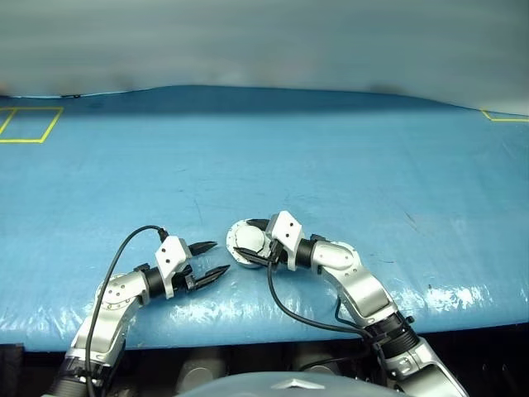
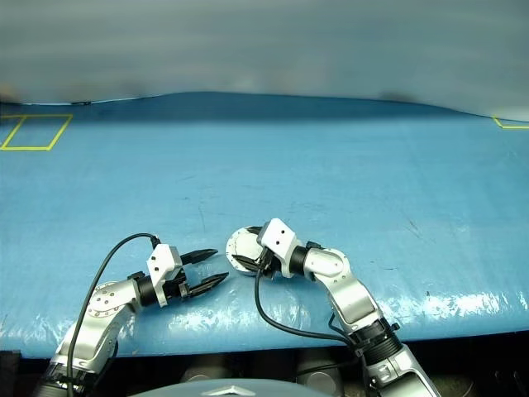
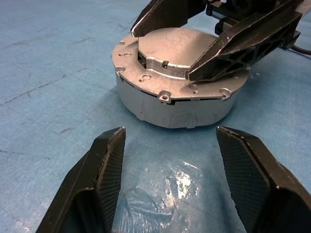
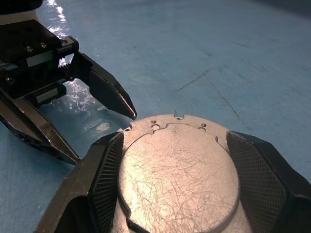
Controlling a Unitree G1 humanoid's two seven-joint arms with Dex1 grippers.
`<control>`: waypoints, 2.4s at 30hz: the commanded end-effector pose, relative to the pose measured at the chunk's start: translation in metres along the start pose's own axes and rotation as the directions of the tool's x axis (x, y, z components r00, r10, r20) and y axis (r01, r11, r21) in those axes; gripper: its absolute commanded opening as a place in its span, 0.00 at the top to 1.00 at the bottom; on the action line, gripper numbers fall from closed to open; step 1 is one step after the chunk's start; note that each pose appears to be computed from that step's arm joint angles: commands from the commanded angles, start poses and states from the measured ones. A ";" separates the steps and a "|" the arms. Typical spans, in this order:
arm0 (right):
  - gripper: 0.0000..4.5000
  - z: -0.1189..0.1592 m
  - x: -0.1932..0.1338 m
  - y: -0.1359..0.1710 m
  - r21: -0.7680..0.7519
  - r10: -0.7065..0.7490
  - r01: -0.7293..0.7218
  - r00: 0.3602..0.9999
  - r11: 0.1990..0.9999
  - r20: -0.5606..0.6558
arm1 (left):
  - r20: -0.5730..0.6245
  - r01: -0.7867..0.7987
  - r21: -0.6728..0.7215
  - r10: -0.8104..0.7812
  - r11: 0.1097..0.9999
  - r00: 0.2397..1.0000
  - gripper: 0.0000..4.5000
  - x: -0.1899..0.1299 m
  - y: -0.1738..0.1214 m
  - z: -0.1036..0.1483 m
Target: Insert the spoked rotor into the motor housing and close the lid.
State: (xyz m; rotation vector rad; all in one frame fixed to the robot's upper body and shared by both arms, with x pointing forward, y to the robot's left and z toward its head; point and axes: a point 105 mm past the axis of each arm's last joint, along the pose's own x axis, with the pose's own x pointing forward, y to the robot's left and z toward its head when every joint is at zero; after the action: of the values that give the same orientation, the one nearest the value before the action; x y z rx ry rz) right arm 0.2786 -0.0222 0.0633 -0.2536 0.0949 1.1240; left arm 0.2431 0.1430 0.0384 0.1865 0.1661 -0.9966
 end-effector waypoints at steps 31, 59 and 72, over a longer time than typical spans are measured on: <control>0.29 -0.012 -0.009 -0.007 -0.039 0.043 -0.047 0.994 0.998 -0.101 | 0.016 -0.002 0.010 0.002 1.000 1.000 0.30 0.001 -0.001 0.001; 0.30 -0.037 -0.005 -0.008 -0.015 -0.009 0.006 0.979 1.000 -0.203 | 0.145 -0.039 -0.069 0.049 0.997 0.988 1.00 0.021 0.012 0.028; 0.30 -0.028 -0.003 -0.008 -0.026 -0.025 0.021 0.987 0.999 -0.160 | 0.014 -0.009 -0.001 0.009 1.000 1.000 1.00 0.040 -0.001 0.005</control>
State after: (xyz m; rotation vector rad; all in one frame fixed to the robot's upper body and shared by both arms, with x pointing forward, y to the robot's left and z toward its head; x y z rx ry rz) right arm 0.2860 -0.0255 0.0582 -0.3422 0.1313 1.1186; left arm 0.2705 0.1158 0.0451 0.1804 0.1133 -0.9615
